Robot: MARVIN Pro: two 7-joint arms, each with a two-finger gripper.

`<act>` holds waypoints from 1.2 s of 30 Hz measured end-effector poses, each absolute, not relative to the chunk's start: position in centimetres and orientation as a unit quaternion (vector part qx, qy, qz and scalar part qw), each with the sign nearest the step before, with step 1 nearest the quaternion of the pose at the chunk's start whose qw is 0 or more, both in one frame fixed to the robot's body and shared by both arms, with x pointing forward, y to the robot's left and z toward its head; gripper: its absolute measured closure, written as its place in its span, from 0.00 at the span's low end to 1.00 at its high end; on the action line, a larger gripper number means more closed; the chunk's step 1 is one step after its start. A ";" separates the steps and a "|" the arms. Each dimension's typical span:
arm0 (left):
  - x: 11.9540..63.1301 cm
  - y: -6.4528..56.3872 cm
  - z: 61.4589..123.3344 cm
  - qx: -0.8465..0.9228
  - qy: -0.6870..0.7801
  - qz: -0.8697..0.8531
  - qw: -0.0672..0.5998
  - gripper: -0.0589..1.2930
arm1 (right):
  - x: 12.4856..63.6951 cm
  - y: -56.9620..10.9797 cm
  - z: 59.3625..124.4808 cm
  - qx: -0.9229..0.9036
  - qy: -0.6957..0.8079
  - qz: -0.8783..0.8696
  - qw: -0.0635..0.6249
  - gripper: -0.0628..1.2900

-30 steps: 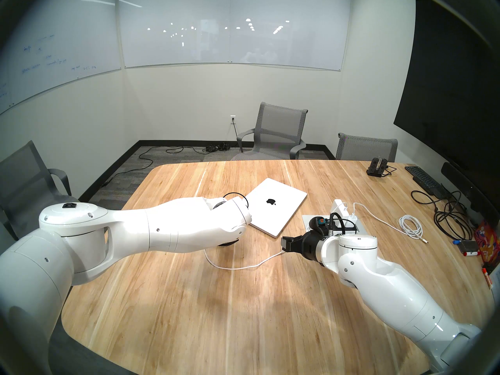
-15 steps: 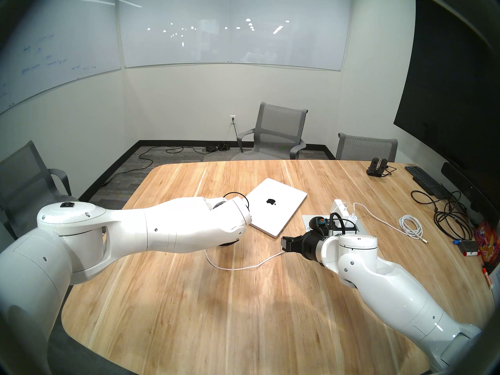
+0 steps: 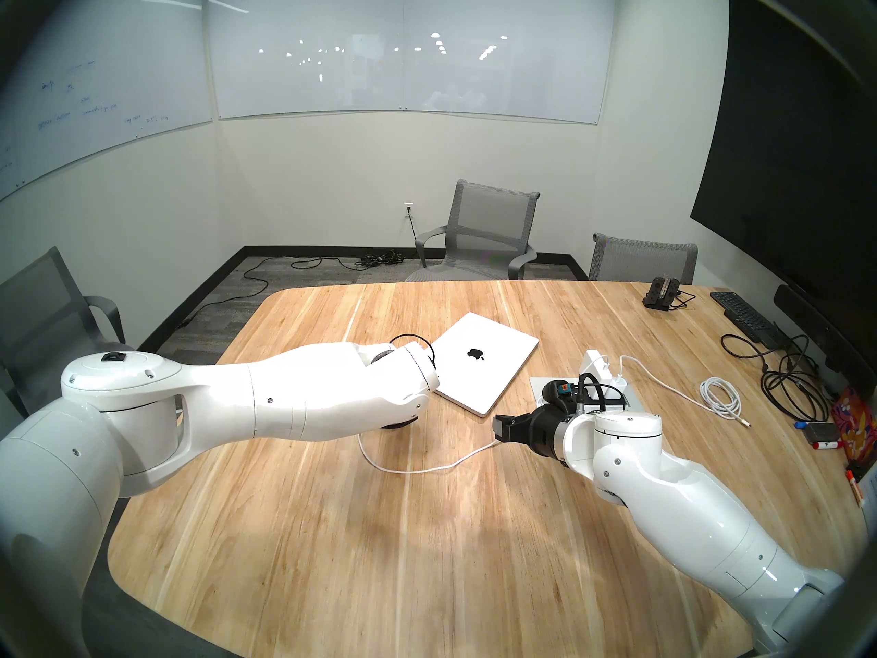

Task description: Plug the charging cable into the port of a MacBook

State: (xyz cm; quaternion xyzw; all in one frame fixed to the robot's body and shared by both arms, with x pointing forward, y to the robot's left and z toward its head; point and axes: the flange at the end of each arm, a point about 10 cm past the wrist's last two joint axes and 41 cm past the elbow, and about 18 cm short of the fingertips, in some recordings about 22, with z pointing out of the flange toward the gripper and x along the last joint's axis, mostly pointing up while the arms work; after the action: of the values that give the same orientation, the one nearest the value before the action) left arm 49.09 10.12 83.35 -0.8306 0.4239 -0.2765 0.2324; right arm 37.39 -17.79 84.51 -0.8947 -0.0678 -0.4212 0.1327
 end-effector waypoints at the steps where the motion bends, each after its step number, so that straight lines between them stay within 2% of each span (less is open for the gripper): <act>1: 49.1 10.1 83.3 -0.831 0.424 -0.276 0.232 0.09 | 37.4 -17.8 84.5 -0.895 -0.068 -0.421 0.133 0.05; 8: 49.1 9.8 83.6 -0.828 0.427 -0.281 0.230 0.09 | 37.4 -17.8 84.5 -0.895 -0.068 -0.421 0.133 0.05; 19: 47.4 8.8 87.8 -0.831 0.407 -0.333 0.179 0.09 | 37.4 -17.8 84.5 -0.895 -0.068 -0.421 0.133 0.05; 36: 46.4 14.6 93.7 -0.845 0.280 -0.431 0.151 0.09 | 37.4 -17.8 84.5 -0.895 -0.068 -0.421 0.133 0.05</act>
State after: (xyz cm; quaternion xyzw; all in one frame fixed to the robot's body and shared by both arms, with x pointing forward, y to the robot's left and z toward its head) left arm 46.43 14.58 93.68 -0.8445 0.2796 -0.4308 0.1514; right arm 37.40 -17.82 84.48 -0.8948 -0.0676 -0.4209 0.1326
